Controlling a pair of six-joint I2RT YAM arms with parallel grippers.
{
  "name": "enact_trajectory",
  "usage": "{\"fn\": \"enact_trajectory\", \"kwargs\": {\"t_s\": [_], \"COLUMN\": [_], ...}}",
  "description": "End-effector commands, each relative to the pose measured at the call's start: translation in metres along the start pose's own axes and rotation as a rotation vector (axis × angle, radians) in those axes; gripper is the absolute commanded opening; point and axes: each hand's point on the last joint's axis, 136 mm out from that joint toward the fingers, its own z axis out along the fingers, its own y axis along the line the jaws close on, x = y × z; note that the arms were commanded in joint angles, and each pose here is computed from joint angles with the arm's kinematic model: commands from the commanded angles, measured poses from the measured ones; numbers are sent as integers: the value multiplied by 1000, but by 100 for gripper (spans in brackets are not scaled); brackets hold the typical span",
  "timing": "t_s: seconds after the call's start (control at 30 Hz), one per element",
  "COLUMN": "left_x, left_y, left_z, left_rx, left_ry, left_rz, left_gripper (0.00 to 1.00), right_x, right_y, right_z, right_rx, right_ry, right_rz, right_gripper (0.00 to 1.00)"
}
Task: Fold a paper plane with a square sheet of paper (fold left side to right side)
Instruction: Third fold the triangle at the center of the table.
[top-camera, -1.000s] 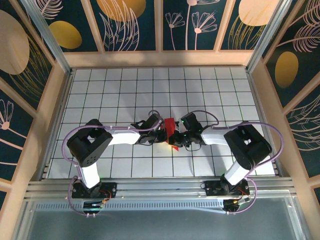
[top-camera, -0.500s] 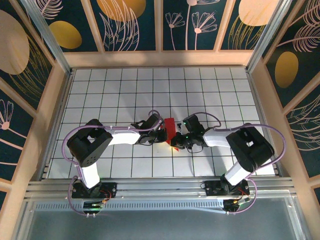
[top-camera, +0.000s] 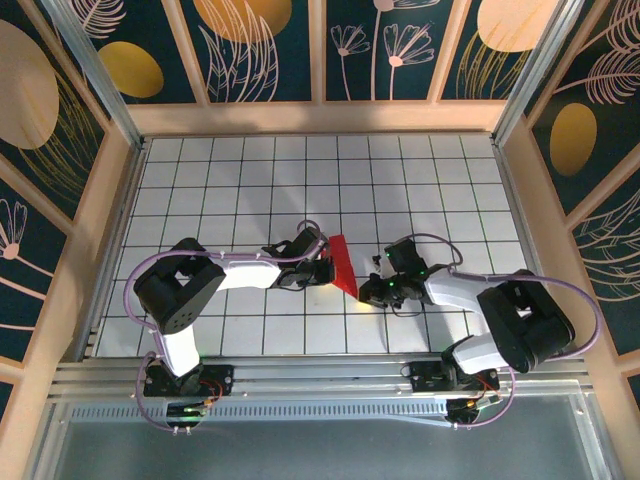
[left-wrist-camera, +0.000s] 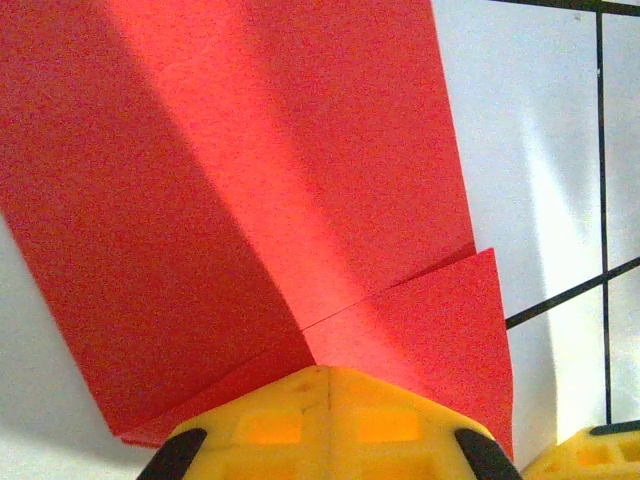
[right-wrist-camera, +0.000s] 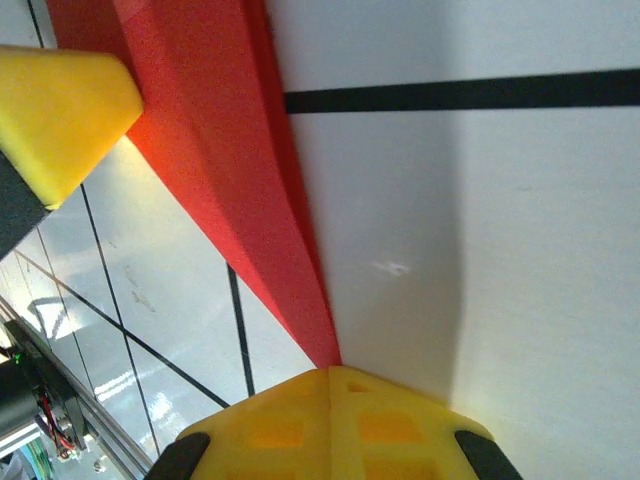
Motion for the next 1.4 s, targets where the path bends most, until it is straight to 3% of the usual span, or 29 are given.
{"fn": "enact_trajectory", "kwargs": {"t_s": [0.0,0.27,0.53,0.67,0.77,1.07,1.37], "left_x": [18,10,-40,-66,-70,-68,-63], "left_y": [36,10,-37,-32,-6,32,41], "left_z": [8,2,-33,-64,-77,-87,-81], "left_rx": [-137,-32,76,111,101,131,104], "left_ry": [60,47,-69,-147,-187,-246,-231], "left_rz": [-5,-14,-2,-42,-97,-246,-258], "left_gripper": [0,0,18,31,39,45,46], "right_x": [22,-15,-71,-83,-87,-88,-81], "right_y": [-34,-8,14,39,49,43,42], "right_z": [-6,-30,-54,-54,-51,-10,7], "right_rx": [124,82,3,-120,-184,-193,-215], "right_ry": [57,-54,-242,-310,-339,-254,-206], "right_rz": [55,-43,-193,-330,-404,-441,-427], "right_gripper": [0,0,32,47,53,49,40]}}
